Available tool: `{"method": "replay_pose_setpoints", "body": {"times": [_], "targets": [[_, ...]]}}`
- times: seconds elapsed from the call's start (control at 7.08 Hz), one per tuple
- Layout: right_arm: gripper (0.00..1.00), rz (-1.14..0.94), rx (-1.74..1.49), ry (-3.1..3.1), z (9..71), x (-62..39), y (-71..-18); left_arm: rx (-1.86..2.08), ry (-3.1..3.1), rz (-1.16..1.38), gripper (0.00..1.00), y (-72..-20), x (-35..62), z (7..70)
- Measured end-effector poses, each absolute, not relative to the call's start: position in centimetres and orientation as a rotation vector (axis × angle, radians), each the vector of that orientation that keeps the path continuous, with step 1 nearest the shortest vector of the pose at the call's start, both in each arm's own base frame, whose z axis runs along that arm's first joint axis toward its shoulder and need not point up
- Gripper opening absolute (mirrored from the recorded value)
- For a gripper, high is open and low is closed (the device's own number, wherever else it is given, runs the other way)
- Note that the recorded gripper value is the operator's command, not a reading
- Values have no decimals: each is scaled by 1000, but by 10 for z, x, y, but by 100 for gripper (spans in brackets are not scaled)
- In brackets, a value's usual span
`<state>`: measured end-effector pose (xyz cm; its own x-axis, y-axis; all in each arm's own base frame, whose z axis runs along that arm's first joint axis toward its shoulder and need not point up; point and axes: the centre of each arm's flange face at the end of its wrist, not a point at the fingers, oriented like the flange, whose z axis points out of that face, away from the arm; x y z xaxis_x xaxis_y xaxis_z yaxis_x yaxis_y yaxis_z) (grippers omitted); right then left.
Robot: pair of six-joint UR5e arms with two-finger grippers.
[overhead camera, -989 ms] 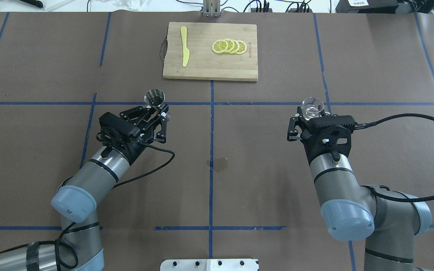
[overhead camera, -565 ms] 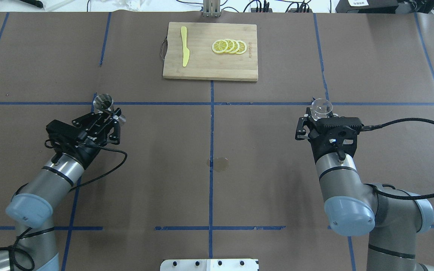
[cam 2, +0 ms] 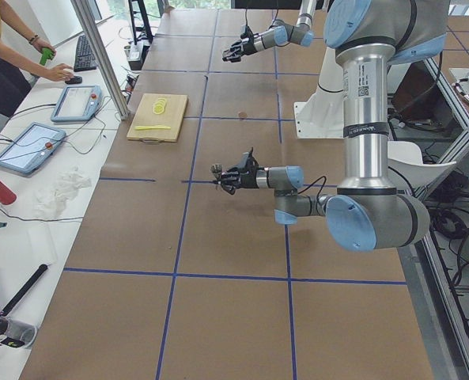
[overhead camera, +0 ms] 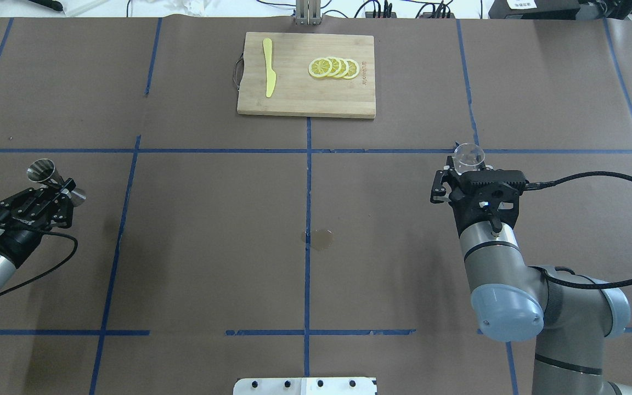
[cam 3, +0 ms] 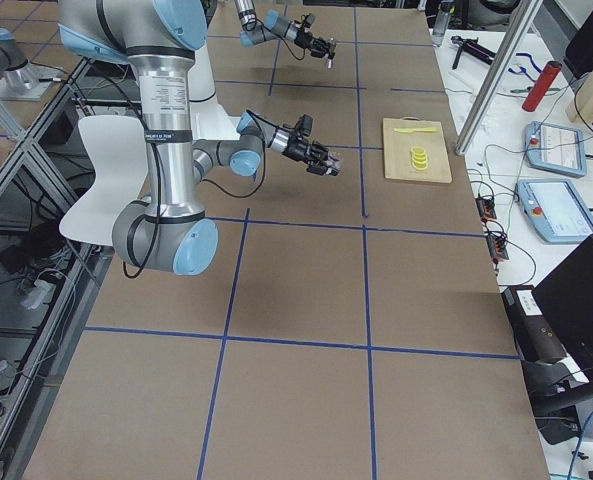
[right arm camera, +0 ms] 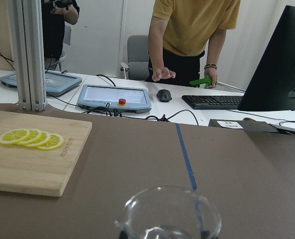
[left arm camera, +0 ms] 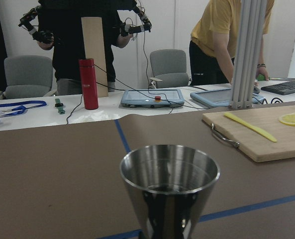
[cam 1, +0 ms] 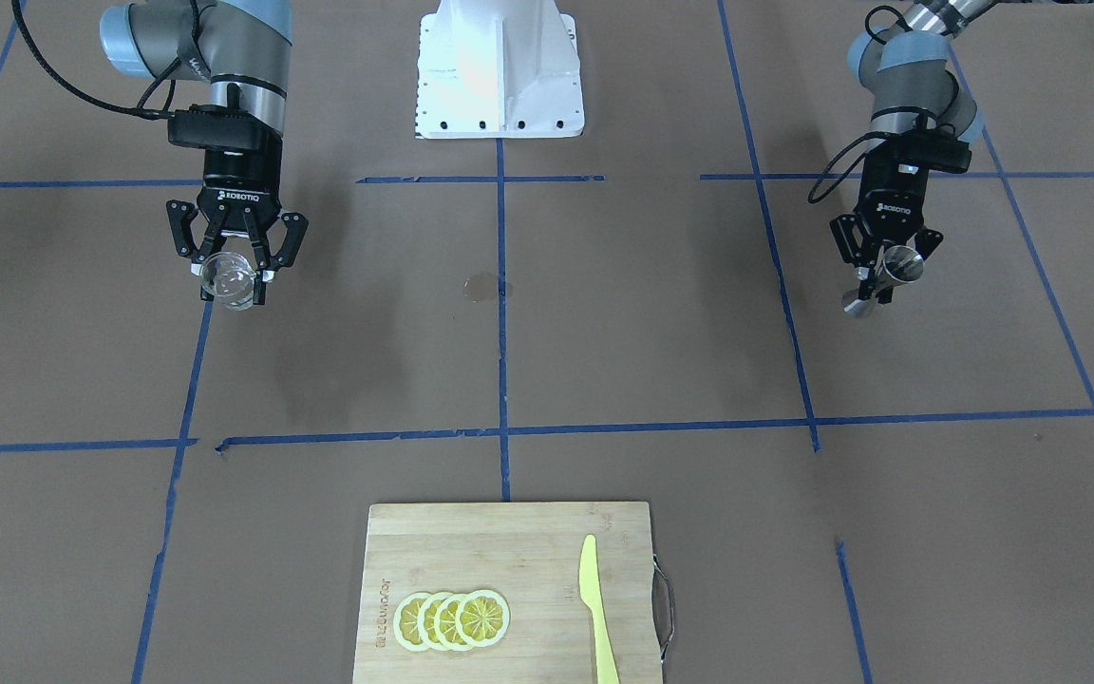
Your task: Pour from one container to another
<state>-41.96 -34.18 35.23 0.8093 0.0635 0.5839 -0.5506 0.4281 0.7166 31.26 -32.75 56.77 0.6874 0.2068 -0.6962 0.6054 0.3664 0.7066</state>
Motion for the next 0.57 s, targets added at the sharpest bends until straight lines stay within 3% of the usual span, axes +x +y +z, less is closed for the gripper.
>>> {"method": "replay_pose_setpoints", "body": {"times": [0.42,0.57], "targets": [[0,407,1068,-527,351,-421,-341,1152,784,-316,0,-326,310,609],[0,407,1068,-528,350,-421,-341,1148,783,-316,9,-326,311,612]]}}
